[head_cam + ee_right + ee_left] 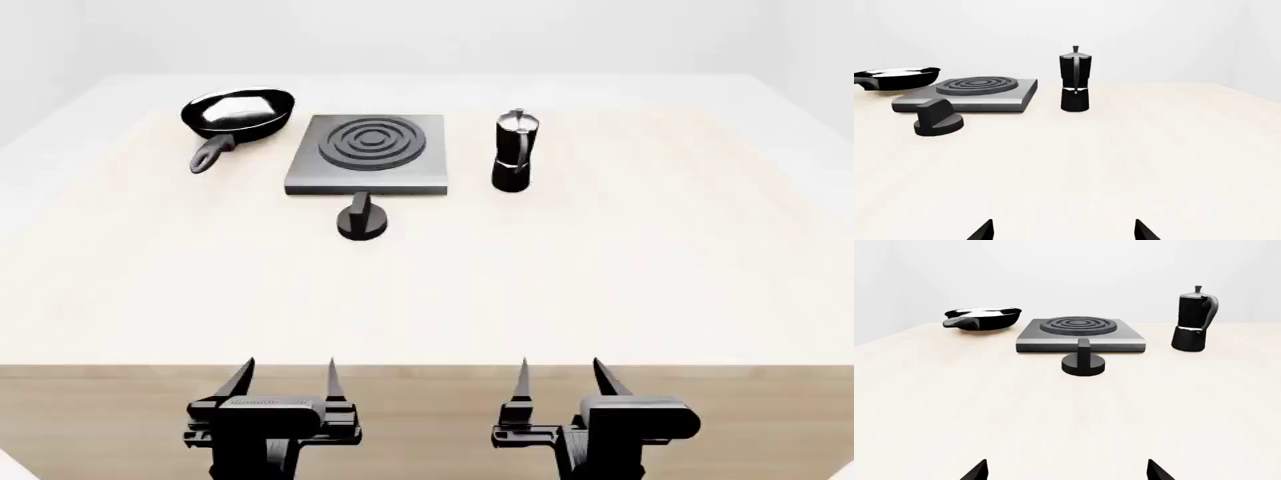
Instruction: Turn on the stove and put the frying pan on it.
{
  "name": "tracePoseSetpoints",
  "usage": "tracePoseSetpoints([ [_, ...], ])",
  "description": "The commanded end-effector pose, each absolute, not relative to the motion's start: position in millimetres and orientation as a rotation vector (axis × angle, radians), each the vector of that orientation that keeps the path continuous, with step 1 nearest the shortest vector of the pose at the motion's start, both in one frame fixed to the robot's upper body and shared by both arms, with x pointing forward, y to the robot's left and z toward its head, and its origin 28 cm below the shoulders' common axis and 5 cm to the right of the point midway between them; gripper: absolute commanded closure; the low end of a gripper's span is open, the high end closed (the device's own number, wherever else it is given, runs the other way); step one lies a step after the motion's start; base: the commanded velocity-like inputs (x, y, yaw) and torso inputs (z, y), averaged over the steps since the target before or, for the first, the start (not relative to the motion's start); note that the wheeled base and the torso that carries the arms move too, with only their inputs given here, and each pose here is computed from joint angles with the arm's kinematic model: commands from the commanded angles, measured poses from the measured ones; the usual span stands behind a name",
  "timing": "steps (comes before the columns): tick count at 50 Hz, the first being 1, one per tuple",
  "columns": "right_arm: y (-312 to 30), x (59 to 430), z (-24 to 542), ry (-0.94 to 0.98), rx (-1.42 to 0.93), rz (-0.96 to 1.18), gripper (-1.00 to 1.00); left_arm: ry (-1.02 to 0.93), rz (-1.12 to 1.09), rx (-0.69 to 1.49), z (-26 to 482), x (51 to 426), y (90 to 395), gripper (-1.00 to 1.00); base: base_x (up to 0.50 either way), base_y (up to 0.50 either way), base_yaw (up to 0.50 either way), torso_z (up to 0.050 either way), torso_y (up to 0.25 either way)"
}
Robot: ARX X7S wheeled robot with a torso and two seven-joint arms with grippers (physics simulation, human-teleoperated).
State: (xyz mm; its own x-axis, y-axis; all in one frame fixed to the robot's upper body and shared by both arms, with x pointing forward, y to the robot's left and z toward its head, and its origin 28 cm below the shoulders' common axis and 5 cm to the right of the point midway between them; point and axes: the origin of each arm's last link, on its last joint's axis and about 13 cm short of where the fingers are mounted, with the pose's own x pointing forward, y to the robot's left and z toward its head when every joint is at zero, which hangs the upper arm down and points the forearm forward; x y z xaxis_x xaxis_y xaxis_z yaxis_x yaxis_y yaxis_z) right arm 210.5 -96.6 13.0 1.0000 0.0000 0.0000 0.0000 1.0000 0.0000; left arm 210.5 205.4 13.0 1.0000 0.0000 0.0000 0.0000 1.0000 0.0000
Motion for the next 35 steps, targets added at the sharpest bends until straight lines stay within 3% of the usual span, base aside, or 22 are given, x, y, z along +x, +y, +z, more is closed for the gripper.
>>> tracePoseSetpoints([
  [1, -97.1, 211.5, 13.0, 0.002, 0.011, -0.007, -1.00, 0.001, -0.002, 0.000, 12.9, 210.5, 205.1, -1.00, 0.00, 0.00, 0.00, 0.000, 0.000],
  [11, -95.2, 211.2, 11.0, 0.005, -0.059, 0.003, -1.00, -0.003, 0.004, 0.000, 13.8, 210.7, 205.4, -1.00, 0.00, 0.06, 0.00, 0.000, 0.000],
  [35, -94.8, 210.6, 11.7, -0.002, -0.068, 0.001, -1.00, -0.004, -0.004, 0.002, 13.5, 209.3, 204.8, -1.00, 0.01, 0.50, 0.00, 0.000, 0.000],
])
